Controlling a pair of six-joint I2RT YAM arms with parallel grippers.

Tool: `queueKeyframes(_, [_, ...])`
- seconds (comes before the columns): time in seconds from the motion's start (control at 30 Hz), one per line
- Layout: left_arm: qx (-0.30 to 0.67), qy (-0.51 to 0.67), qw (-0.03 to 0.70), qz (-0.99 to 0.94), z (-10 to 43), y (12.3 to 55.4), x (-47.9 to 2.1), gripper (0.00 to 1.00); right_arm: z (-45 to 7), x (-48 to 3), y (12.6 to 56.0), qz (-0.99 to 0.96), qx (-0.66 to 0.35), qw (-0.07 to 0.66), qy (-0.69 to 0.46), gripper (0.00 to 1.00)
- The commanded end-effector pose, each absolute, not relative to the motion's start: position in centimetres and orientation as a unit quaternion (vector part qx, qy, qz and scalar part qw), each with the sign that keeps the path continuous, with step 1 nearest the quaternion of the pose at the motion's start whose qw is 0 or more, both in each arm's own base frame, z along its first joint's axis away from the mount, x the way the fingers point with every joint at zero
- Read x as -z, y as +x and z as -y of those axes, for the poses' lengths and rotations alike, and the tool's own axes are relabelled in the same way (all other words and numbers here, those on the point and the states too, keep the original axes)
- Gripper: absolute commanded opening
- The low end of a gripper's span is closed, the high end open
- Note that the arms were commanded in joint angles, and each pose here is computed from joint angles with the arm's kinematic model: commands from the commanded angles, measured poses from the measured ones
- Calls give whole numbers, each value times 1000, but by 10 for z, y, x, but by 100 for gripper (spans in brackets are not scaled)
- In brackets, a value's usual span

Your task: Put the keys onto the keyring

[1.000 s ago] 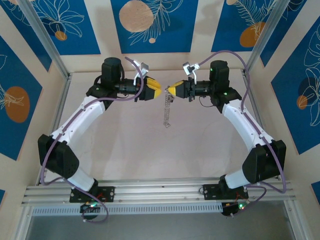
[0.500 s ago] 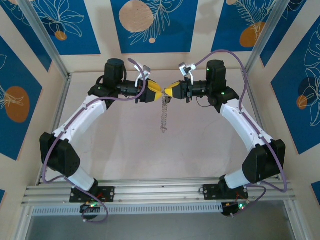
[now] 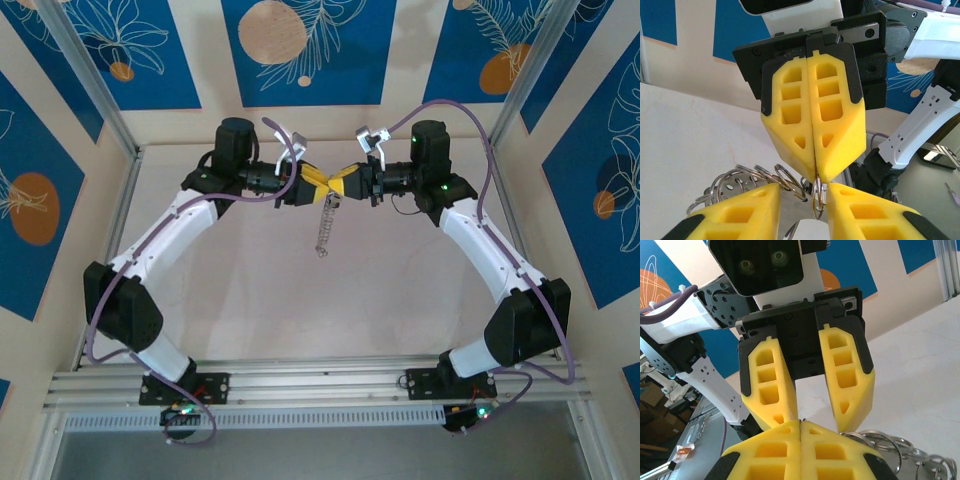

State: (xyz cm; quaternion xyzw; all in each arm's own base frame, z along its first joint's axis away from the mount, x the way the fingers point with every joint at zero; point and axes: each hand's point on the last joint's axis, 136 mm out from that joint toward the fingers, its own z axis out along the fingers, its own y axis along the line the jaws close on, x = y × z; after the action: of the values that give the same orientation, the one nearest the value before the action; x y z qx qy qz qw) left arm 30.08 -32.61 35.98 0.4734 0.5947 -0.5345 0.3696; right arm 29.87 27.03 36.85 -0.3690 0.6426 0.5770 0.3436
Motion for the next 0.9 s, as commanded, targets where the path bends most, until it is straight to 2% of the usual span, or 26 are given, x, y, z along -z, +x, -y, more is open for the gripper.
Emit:
queueKeyframes(0.0, [543, 494, 372, -569, 331, 291, -372, 24, -275, -382, 294, -624, -580, 350, -390, 0])
queueKeyframes(0.13, [546, 497, 372, -563, 334, 289, -374, 17, -276, -381, 293, -623, -581, 347, -391, 0])
queueKeyframes(0.27, [549, 496, 375, -558, 335, 287, -377, 0, -276, -382, 296, -626, -579, 350, -388, 0])
queueKeyframes(0.33, [548, 491, 384, -559, 336, 290, -379, 0, -274, -382, 301, -633, -574, 356, -379, 1])
queueKeyframes(0.43, [540, 473, 407, -565, 336, 297, -382, 0, -263, -385, 307, -638, -572, 372, -357, 30])
queueKeyframes(0.47, [540, 467, 413, -566, 336, 299, -382, 0, -257, -386, 309, -639, -570, 380, -348, 36])
queueKeyframes(0.57, [545, 450, 422, -567, 335, 302, -386, 0, -241, -388, 312, -640, -567, 405, -324, 43])
queueKeyframes(0.87, [567, 427, 433, -555, 335, 302, -397, 0, -228, -372, 309, -647, -556, 438, -283, 53])
